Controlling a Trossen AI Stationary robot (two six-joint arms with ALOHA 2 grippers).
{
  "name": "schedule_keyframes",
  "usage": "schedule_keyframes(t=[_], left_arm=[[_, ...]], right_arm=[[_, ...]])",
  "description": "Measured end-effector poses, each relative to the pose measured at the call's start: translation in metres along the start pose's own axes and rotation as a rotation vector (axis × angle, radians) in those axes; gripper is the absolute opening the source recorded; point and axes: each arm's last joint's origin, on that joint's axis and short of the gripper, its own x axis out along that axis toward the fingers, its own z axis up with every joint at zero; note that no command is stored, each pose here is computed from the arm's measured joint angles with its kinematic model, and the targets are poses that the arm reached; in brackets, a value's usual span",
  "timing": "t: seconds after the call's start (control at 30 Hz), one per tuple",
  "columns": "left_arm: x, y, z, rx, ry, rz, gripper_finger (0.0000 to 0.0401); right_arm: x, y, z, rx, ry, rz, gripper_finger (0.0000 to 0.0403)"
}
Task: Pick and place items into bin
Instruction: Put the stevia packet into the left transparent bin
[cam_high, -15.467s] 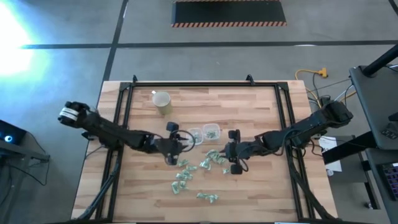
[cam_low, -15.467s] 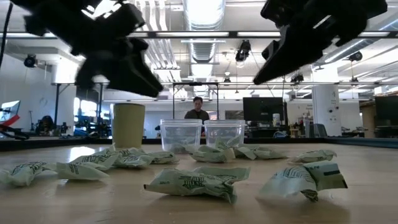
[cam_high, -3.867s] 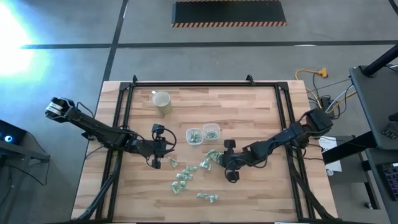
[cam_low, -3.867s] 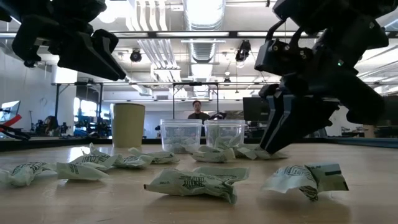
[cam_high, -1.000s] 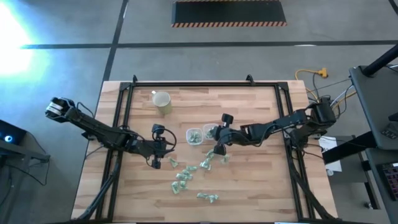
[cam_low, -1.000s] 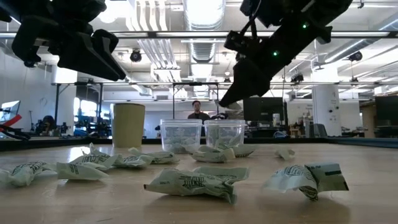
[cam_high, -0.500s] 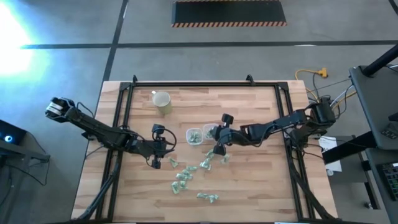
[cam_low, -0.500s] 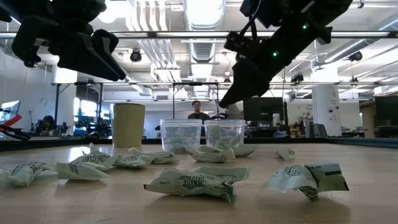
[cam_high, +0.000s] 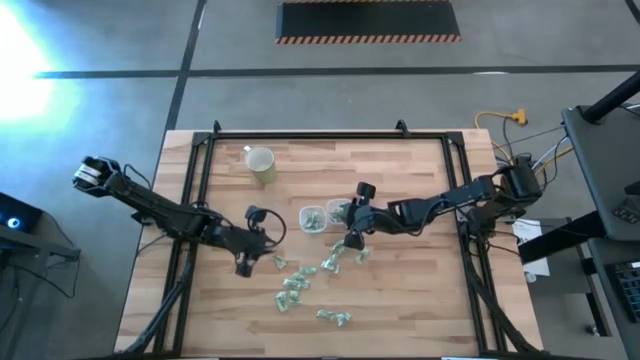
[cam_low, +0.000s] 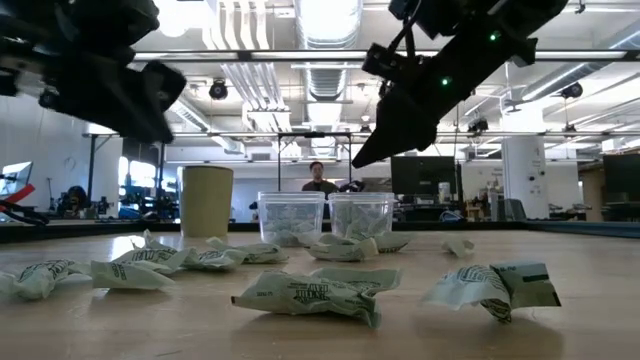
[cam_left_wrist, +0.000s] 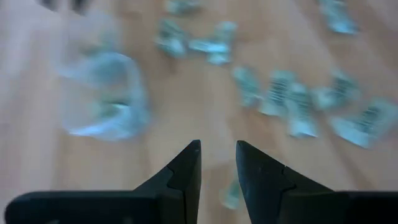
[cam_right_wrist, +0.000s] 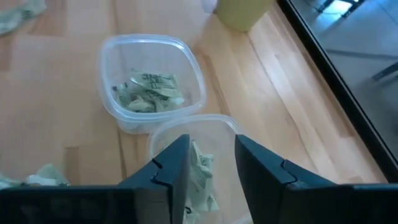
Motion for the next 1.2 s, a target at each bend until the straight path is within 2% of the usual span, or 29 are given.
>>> schedule_keyframes(t=[0.13,0.4,0.57,0.9,1.2], left_arm=[[0.001,-0.003,-0.004,-0.028,0.029,-0.084,0.0084],[0.028,-0.009,-0.022,0.021,0.14,-0.089,0.0084],[0.041,-0.008,-0.025,0.012,0.187,-0.076,0.0084],[0.053,-0.001,-0.027,-0.017,0.198,-0.045,0.0084],[0.059,-0.003,-0.031,-0.017,0.223,-0.08,0.0084]], right_arm=[[-0.008,0.007,0.002,-0.044,-0.018,0.03,0.0115],[-0.026,0.022,0.007,-0.125,-0.067,0.081,0.0101],[-0.031,0.026,0.008,-0.151,-0.082,0.094,0.0093],[-0.032,0.026,0.008,-0.151,-0.085,0.097,0.0087],[-0.032,0.026,0.008,-0.137,-0.084,0.097,0.0082]])
